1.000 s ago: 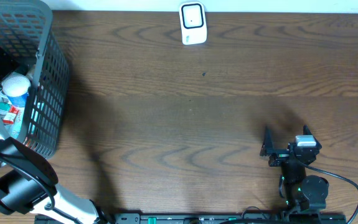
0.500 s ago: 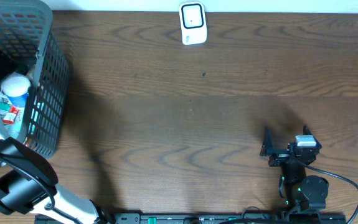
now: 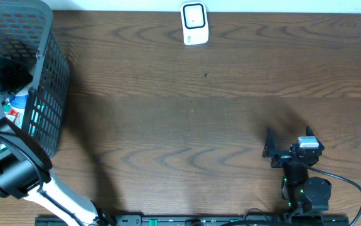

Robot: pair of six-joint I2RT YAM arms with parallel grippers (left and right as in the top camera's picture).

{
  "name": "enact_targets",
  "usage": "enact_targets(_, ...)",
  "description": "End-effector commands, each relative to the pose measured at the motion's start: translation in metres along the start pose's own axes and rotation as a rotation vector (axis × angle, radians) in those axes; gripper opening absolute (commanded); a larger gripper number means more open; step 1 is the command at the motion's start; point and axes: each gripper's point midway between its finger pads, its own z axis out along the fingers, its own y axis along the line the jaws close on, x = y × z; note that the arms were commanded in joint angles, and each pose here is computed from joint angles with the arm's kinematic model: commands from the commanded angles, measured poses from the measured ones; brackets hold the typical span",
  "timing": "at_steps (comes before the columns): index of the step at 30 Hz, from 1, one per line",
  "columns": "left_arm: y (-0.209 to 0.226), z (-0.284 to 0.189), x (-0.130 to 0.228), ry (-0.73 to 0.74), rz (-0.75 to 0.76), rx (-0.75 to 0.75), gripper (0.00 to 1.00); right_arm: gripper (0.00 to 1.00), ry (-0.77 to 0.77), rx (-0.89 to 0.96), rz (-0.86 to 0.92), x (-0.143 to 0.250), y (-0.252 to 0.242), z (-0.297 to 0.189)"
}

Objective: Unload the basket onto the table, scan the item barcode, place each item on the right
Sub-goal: 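Lower the left gripper into the basket toward the white-capped bottle, then close the left gripper on the white-capped bottle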

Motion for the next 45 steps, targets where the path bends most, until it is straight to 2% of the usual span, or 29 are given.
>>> enact_targets(1,0.000,0.001,0.003,0.010,0.019,0.007,0.93,0.99,0.000,0.016,0.010,0.000,-0.003,0.000)
enact_targets(4,-0.002,-0.004,-0.003,-0.014,0.018,0.013,0.93,0.99,0.000,0.016,0.010,0.000,-0.003,0.000)
enact_targets(10,-0.009,-0.069,-0.033,-0.176,0.013,0.048,0.94,0.99,0.000,0.016,0.010,0.000,-0.003,0.000)
enact_targets(14,-0.014,-0.086,-0.036,-0.210,0.013,0.060,0.94,0.99,0.000,0.016,0.011,0.000,-0.003,0.000)
enact_targets(19,-0.026,-0.066,-0.025,-0.168,0.050,0.030,0.94,0.99,0.000,0.016,0.011,0.000,-0.003,0.000)
enact_targets(22,-0.024,-0.053,-0.023,-0.163,0.069,-0.048,0.94,0.99,0.000,0.016,0.011,0.000,-0.003,0.000)
enact_targets(32,-0.016,-0.006,-0.008,-0.073,0.086,-0.132,0.94,0.99,0.000,0.016,0.011,0.000,-0.003,0.000)
enact_targets(45,-0.012,0.006,0.007,-0.019,0.092,-0.146,0.94,0.99,0.000,0.016,0.011,0.000,-0.003,0.000)
